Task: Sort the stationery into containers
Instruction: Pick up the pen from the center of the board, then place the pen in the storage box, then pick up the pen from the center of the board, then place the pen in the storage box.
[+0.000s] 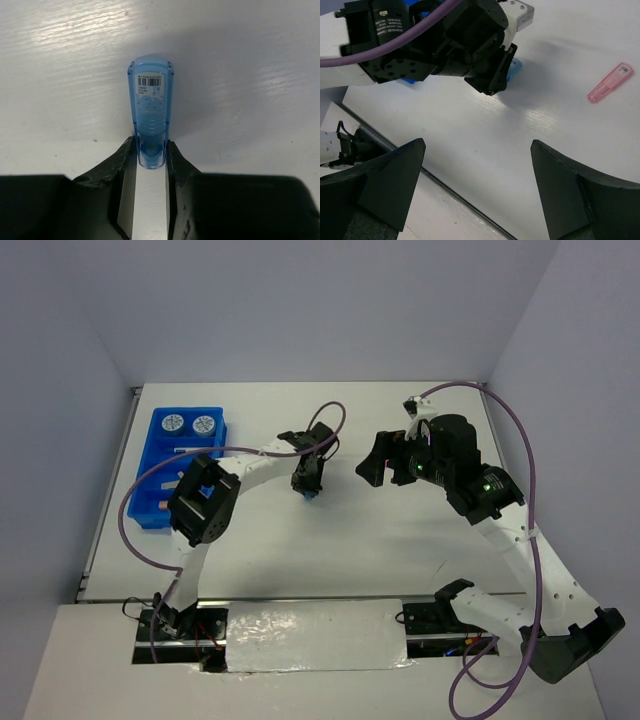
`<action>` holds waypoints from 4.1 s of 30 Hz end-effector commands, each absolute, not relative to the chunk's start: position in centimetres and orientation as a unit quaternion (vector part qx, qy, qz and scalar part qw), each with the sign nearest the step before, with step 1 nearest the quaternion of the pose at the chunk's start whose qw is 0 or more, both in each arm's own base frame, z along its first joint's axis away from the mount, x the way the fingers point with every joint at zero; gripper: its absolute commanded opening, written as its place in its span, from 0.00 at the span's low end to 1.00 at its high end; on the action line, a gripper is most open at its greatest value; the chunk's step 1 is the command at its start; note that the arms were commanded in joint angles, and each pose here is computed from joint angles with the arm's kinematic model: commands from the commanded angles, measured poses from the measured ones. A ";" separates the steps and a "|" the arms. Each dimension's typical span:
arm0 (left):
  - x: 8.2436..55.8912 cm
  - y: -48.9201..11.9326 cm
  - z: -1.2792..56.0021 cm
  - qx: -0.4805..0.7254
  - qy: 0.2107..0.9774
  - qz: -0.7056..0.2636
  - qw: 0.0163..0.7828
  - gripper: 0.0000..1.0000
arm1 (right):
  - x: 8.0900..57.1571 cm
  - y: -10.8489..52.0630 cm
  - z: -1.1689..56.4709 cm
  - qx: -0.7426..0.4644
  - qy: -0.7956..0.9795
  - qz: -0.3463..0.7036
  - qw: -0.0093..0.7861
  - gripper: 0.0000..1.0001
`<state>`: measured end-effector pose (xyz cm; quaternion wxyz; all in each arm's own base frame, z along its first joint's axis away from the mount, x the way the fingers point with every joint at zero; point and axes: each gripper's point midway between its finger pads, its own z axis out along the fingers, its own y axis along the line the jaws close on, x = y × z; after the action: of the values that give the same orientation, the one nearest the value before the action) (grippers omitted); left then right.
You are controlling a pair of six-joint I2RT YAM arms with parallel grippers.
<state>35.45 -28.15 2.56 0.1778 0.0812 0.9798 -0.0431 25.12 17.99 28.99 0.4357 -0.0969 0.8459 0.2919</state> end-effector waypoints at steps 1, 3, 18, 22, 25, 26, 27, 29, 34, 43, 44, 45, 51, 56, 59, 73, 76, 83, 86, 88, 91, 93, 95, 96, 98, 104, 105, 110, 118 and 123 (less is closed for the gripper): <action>37.3 -26.9 8.0 0.024 0.969 -0.057 0.240 0.09 | 25.1 17.7 30.3 -0.095 0.837 0.295 0.450 0.94; 38.7 -24.3 11.7 -0.032 0.959 -0.075 0.272 0.07 | 25.2 17.9 30.1 -0.096 0.837 0.298 0.448 0.94; 31.7 2.2 17.8 -0.531 0.750 -0.146 0.366 0.00 | 26.3 20.0 29.9 -0.126 0.833 0.329 0.427 0.94; 29.8 3.0 15.1 -0.575 0.737 -0.132 0.329 0.03 | 26.9 20.6 29.8 -0.136 0.832 0.335 0.421 0.94; 29.0 2.4 12.8 -0.593 0.732 -0.149 0.302 0.06 | 27.0 20.9 29.9 -0.144 0.833 0.337 0.415 0.94; 28.7 2.3 12.1 -0.599 0.728 -0.149 0.297 0.07 | 27.1 21.0 29.6 -0.145 0.835 0.337 0.409 0.94; 28.6 2.4 12.0 -0.600 0.727 -0.149 0.300 0.10 | 27.2 21.1 29.7 -0.148 0.835 0.337 0.409 0.94; 28.6 2.5 11.7 -0.597 0.727 -0.147 0.306 0.15 | 27.2 21.1 29.7 -0.150 0.835 0.338 0.407 0.94; 28.2 2.8 11.3 -0.603 0.726 -0.135 0.302 0.45 | 27.2 21.2 29.5 -0.155 0.837 0.337 0.403 0.94; 29.2 2.8 14.0 -0.589 0.725 -0.151 0.323 0.96 | 30.2 19.0 23.0 -0.055 0.904 0.252 0.339 1.00; 29.5 2.8 14.5 -0.581 0.729 -0.152 0.328 0.99 | 31.0 17.8 21.5 -0.013 0.918 0.221 0.330 1.00; 29.8 2.7 15.2 -0.569 0.736 -0.156 0.333 0.99 | 32.1 16.6 19.0 0.022 0.933 0.184 0.307 1.00; 33.6 -0.8 20.8 -0.392 0.828 -0.159 0.369 0.99 | 36.4 12.5 10.5 0.141 0.957 0.049 0.247 0.98; 34.6 -4.6 23.3 -0.266 0.868 -0.208 0.364 0.99 | 40.1 12.3 8.0 0.134 0.961 0.017 0.242 0.93; 34.2 -5.7 23.8 -0.236 0.869 -0.238 0.363 0.99 | 40.5 12.1 6.2 0.135 0.966 0.004 0.219 0.92; 33.4 -7.8 25.3 -0.182 0.877 -0.281 0.346 0.99 | 39.7 12.4 1.3 0.128 0.978 0.000 0.163 0.42; 33.5 -9.7 25.7 -0.166 0.881 -0.295 0.331 0.99 | 40.1 15.4 3.6 0.062 0.976 0.069 0.197 0.24; 33.7 -18.4 27.0 -0.150 0.867 -0.394 0.266 0.99 | 35.8 28.3 17.0 -0.202 0.860 0.304 0.357 0.09; 33.5 -21.4 27.7 -0.145 0.854 -0.432 0.254 0.99 | 33.0 31.1 20.1 -0.233 0.836 0.345 0.358 0.09; 33.4 -23.1 28.0 -0.135 0.847 -0.450 0.249 0.99 | 32.1 32.6 22.1 -0.243 0.825 0.362 0.361 0.10; 33.4 -23.9 27.7 -0.131 0.850 -0.449 0.245 0.99 | 31.5 33.6 23.9 -0.230 0.813 0.391 0.366 0.10; 33.5 -24.1 27.4 -0.130 0.850 -0.450 0.243 0.98 | 30.8 34.4 25.7 -0.227 0.799 0.414 0.372 0.10; 33.6 -24.2 27.4 -0.131 0.847 -0.455 0.243 0.95 | 30.5 35.1 27.2 -0.229 0.788 0.427 0.380 0.11; 33.6 -24.3 27.4 -0.130 0.845 -0.458 0.244 0.90 | 30.5 35.2 27.4 -0.229 0.788 0.426 0.380 0.11; 33.6 -24.3 27.4 -0.130 0.843 -0.460 0.246 0.84 | 30.6 35.3 28.2 -0.230 0.789 0.420 0.385 0.12; 33.7 -24.4 26.2 -0.128 0.850 -0.452 0.237 0.44 | 30.2 36.4 28.8 -0.239 0.784 0.442 0.365 0.13; 33.8 -24.3 26.1 -0.127 0.850 -0.452 0.239 0.40 | 29.8 36.7 28.7 -0.246 0.780 0.451 0.357 0.14; 34.3 -23.2 25.2 -0.129 0.864 -0.411 0.260 0.00 | 29.0 37.2 28.7 -0.258 0.774 0.466 0.343 0.27; 33.0 -7.7 20.5 -0.365 0.853 -0.222 0.299 0.00 | 31.8 30.8 25.1 -0.151 0.836 0.392 0.353 0.84; 28.4 3.4 16.7 -0.526 0.789 -0.121 0.294 0.02 | 31.8 26.9 23.5 -0.118 0.859 0.353 0.351 0.85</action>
<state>31.46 -0.25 17.55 0.2983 -0.4615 0.8166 -0.1763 32.19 29.08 22.39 0.3309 -0.1363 0.8571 0.3705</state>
